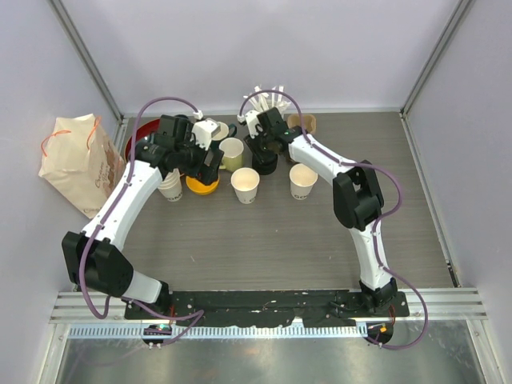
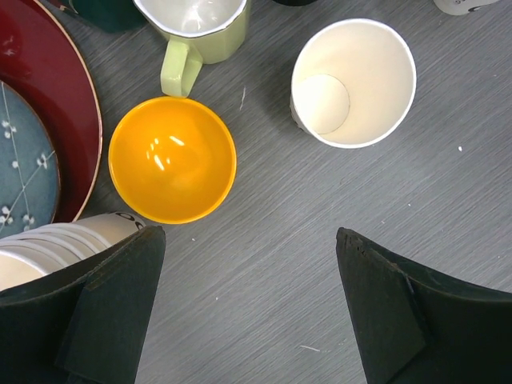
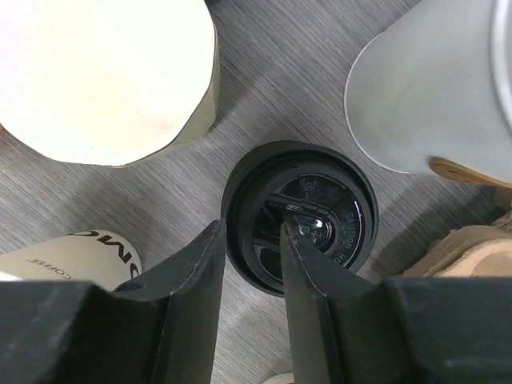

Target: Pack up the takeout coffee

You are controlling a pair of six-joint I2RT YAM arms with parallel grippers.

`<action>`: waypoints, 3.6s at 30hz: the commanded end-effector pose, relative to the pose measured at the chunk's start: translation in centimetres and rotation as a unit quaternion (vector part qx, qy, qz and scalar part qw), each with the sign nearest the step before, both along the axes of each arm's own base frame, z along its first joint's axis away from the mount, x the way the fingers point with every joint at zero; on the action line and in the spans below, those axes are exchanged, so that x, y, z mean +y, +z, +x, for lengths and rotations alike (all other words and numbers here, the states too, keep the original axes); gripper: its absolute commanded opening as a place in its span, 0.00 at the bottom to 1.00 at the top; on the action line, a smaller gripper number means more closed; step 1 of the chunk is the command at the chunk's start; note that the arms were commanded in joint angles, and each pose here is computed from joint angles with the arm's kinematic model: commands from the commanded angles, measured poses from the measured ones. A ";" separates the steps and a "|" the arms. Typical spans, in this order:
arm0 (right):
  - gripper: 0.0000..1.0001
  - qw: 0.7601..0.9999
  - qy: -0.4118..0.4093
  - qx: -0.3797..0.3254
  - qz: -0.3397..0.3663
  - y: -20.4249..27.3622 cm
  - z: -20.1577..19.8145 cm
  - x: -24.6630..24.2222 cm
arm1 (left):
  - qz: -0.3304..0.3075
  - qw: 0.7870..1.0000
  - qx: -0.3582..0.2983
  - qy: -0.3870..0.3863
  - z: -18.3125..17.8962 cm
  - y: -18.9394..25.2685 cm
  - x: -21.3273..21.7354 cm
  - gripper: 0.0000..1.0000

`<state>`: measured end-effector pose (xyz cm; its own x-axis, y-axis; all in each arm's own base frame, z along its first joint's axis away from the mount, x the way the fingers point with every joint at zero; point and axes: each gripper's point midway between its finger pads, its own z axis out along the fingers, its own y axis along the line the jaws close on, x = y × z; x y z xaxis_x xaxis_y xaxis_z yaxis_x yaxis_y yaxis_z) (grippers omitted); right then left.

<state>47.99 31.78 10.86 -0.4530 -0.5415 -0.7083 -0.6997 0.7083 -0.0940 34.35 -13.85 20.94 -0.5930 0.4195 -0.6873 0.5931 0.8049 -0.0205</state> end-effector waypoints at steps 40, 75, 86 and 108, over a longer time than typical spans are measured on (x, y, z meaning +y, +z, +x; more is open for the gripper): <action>0.01 0.998 -0.023 -0.059 0.029 7.3 -1.1 -0.9 | -0.007 1.000 -0.006 -0.027 -0.7 1.3 -0.3 0.89; 0.01 0.995 0.070 0.065 -0.019 6.7 -12.2 6.6 | -0.174 0.962 0.025 0.209 1.9 -0.7 2.1 0.72; 0.01 0.993 0.084 0.084 -0.005 5.8 -12.9 7.3 | -0.177 0.963 0.020 0.203 1.9 -0.4 1.9 0.72; 0.01 0.993 0.077 0.088 -0.019 4.1 -12.6 6.9 | -0.179 0.965 0.024 0.189 1.6 -0.6 1.6 0.72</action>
